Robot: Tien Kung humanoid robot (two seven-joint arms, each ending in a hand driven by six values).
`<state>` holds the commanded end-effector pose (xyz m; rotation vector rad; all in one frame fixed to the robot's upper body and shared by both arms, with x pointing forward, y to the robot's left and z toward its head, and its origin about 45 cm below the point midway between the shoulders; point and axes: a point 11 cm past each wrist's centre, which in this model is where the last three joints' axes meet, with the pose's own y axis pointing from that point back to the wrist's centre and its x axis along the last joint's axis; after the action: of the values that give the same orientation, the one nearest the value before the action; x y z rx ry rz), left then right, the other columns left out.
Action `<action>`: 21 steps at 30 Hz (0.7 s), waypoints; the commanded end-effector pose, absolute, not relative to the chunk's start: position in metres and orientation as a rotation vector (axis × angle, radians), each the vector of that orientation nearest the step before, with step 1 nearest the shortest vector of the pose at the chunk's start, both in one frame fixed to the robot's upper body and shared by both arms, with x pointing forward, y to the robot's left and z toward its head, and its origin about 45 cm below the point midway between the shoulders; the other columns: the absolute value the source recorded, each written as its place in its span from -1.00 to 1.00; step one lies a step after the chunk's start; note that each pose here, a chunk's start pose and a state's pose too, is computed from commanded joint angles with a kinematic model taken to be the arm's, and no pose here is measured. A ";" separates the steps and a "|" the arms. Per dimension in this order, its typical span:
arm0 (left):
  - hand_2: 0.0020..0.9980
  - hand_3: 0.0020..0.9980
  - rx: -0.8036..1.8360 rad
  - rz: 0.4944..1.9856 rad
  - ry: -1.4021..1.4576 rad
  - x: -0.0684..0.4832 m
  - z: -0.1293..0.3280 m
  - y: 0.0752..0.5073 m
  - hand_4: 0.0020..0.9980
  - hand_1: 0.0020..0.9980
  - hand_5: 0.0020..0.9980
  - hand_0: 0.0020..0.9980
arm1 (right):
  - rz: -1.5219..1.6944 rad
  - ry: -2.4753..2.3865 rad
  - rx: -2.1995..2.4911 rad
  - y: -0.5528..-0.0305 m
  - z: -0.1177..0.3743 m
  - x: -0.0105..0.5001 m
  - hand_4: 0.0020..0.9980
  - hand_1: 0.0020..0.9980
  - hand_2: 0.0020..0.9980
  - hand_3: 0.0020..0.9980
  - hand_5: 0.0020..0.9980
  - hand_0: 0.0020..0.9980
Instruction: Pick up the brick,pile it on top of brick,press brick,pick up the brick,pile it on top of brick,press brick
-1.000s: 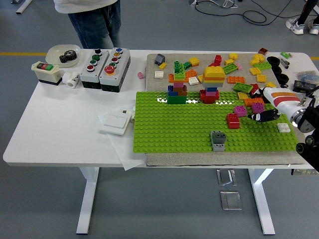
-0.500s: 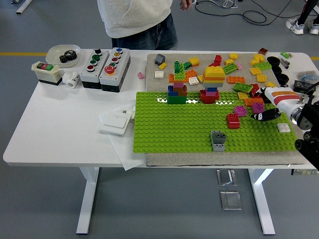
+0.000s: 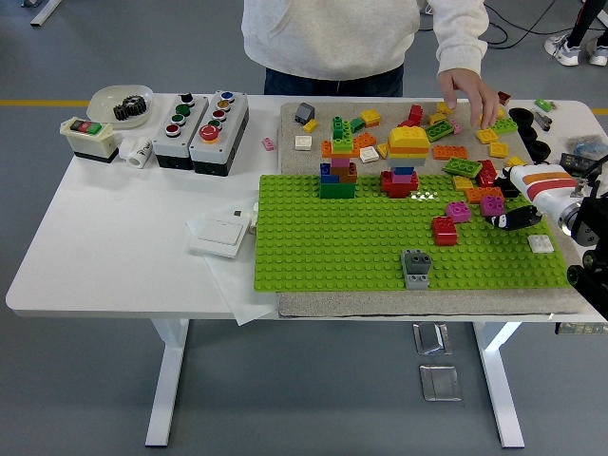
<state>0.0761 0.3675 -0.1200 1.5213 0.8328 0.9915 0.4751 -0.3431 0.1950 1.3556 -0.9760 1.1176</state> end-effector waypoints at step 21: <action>0.21 0.08 1.529 0.989 0.840 0.071 -0.121 0.367 0.07 0.45 0.11 0.57 | 1.133 -0.983 1.368 -0.341 0.197 0.474 0.66 0.38 0.46 0.28 -0.17 0.39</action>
<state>0.0711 0.3671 -0.1209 1.5293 0.8403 0.9892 0.4739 -0.3412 0.1971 1.3678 -0.9830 1.1330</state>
